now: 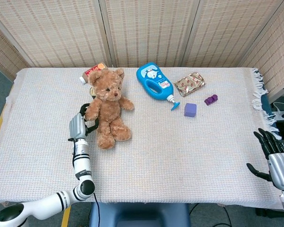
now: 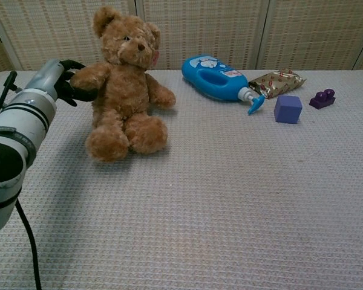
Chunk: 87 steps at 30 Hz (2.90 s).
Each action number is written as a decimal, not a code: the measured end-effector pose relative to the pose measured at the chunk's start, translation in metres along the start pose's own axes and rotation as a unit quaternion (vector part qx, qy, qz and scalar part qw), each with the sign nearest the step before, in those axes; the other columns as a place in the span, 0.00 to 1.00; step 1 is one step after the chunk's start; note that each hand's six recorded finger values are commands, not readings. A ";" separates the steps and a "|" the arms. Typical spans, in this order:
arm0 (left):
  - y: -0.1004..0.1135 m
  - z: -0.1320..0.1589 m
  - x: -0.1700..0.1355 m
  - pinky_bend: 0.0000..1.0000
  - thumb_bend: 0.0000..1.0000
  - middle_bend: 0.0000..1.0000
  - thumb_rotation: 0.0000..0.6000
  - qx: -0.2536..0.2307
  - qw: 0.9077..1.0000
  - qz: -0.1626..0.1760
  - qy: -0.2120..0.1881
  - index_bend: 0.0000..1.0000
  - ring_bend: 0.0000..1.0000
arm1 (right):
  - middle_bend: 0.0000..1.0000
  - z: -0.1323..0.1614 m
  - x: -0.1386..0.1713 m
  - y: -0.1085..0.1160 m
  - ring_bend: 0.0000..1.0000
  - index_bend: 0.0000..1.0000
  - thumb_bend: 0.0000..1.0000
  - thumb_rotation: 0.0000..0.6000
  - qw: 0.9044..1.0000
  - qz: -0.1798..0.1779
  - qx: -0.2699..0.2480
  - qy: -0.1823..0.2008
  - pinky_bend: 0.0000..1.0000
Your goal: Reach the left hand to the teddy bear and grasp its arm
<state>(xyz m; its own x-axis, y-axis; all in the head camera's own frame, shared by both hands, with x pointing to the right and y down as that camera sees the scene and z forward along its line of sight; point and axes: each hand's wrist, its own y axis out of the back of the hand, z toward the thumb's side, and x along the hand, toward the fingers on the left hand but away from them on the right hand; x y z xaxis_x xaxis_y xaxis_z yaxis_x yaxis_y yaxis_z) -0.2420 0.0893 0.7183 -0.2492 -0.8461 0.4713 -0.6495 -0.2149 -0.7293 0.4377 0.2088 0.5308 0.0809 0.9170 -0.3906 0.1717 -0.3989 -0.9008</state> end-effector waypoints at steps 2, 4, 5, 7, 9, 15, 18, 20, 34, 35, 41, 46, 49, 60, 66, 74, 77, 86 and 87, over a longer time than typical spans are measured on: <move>0.001 -0.002 0.002 0.42 0.43 0.41 1.00 0.000 1.000 0.013 0.000 0.29 0.38 | 0.00 0.000 0.000 -0.001 0.00 0.00 0.10 1.00 1.000 0.002 0.001 0.000 0.15; 0.003 -0.004 0.003 0.43 0.46 0.44 1.00 0.004 1.000 0.023 -0.002 0.32 0.41 | 0.00 0.000 0.000 -0.002 0.00 0.00 0.10 1.00 1.000 0.005 0.002 0.000 0.15; 0.004 -0.005 0.004 0.43 0.46 0.46 1.00 0.009 0.999 0.031 -0.004 0.34 0.42 | 0.00 0.000 -0.001 -0.003 0.00 0.00 0.10 1.00 1.000 0.006 0.003 0.000 0.15; 0.006 -0.006 0.005 0.45 0.48 0.49 1.00 0.017 0.999 0.043 -0.008 0.39 0.44 | 0.00 0.001 -0.001 -0.004 0.00 0.00 0.10 1.00 1.000 0.008 0.005 0.000 0.15; 0.008 -0.007 0.006 0.45 0.49 0.50 1.00 0.028 0.998 0.057 -0.014 0.42 0.45 | 0.00 0.001 -0.001 -0.004 0.00 0.00 0.10 1.00 1.000 0.011 0.006 0.001 0.15; 0.013 -0.008 0.007 0.45 0.50 0.52 1.00 0.065 0.992 0.089 -0.053 0.45 0.46 | 0.00 0.001 -0.001 -0.005 0.00 0.00 0.10 1.00 1.000 0.011 0.006 0.000 0.15; 0.012 -0.015 0.008 0.45 0.50 0.53 1.00 0.089 0.990 0.095 -0.054 0.46 0.46 | 0.00 0.001 -0.002 -0.006 0.00 0.00 0.10 1.00 1.000 0.012 0.007 -0.001 0.15; 0.008 -0.019 0.009 0.45 0.50 0.54 1.00 0.102 0.990 0.086 -0.044 0.46 0.47 | 0.00 0.001 -0.001 -0.006 0.00 0.00 0.10 1.00 1.000 0.014 0.008 -0.001 0.15; 0.010 -0.021 0.010 0.46 0.49 0.54 1.00 0.094 0.989 0.093 -0.058 0.47 0.47 | 0.00 0.000 -0.002 -0.007 0.00 0.00 0.10 1.00 1.000 0.016 0.008 -0.005 0.15; 0.008 -0.023 0.010 0.46 0.49 0.55 1.00 0.100 0.990 0.086 -0.053 0.47 0.47 | 0.00 0.000 -0.002 -0.007 0.00 0.00 0.10 1.00 1.000 0.016 0.008 -0.005 0.15; 0.000 -0.028 0.010 0.46 0.49 0.52 1.00 0.132 0.989 0.058 -0.030 0.43 0.46 | 0.00 -0.001 -0.003 -0.007 0.00 0.00 0.10 1.00 1.000 0.017 0.008 -0.008 0.15; 0.006 -0.024 0.009 0.46 0.49 0.50 1.00 0.113 0.989 0.078 -0.051 0.41 0.45 | 0.00 -0.001 -0.003 -0.007 0.00 0.00 0.10 1.00 1.000 0.018 0.009 -0.010 0.15; 0.009 -0.026 0.010 0.46 0.49 0.54 1.00 0.106 0.989 0.083 -0.055 0.45 0.47 | 0.00 -0.001 -0.003 -0.006 0.00 0.00 0.10 1.00 1.000 0.015 0.008 -0.009 0.15; 0.006 -0.025 0.008 0.46 0.49 0.52 1.00 0.138 0.986 0.073 -0.056 0.43 0.47 | 0.00 -0.002 -0.003 -0.007 0.00 0.00 0.10 1.00 1.000 0.017 0.009 -0.011 0.15; 0.005 -0.026 0.008 0.46 0.48 0.54 1.00 0.120 0.988 0.067 -0.065 0.46 0.48 | 0.00 -0.001 -0.003 -0.007 0.00 0.00 0.10 1.00 1.000 0.018 0.009 -0.009 0.15; 0.005 -0.041 0.007 0.45 0.47 0.22 1.00 0.199 0.976 0.026 -0.083 0.18 0.30 | 0.00 -0.002 -0.004 -0.006 0.00 0.00 0.10 1.00 1.000 0.014 0.008 -0.010 0.15; 0.016 -0.049 0.005 0.43 0.46 0.09 1.00 0.237 0.965 0.023 -0.112 0.07 0.17 | 0.00 -0.002 -0.004 -0.005 0.00 0.00 0.10 1.00 1.000 0.012 0.006 -0.007 0.15; 0.092 -0.101 -0.023 0.37 0.43 0.00 1.00 0.364 0.917 0.036 -0.160 0.00 0.04 | 0.00 -0.002 -0.004 -0.006 0.00 0.00 0.10 1.00 1.000 0.006 0.011 -0.009 0.15; 0.102 -0.107 -0.028 0.37 0.43 0.00 1.00 0.371 0.914 0.037 -0.157 0.00 0.04 | 0.00 -0.002 -0.004 -0.006 0.00 0.00 0.10 1.00 1.000 0.006 0.012 -0.010 0.15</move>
<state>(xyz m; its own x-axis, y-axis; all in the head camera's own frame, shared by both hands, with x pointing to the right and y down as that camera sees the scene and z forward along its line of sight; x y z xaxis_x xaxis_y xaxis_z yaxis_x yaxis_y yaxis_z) -0.3782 0.1438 0.6841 0.0225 -0.9450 0.3264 0.0558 -0.3248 -0.9441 0.4381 0.2072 0.5384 0.0635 0.9120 -0.4051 0.1466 -0.4101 -0.9002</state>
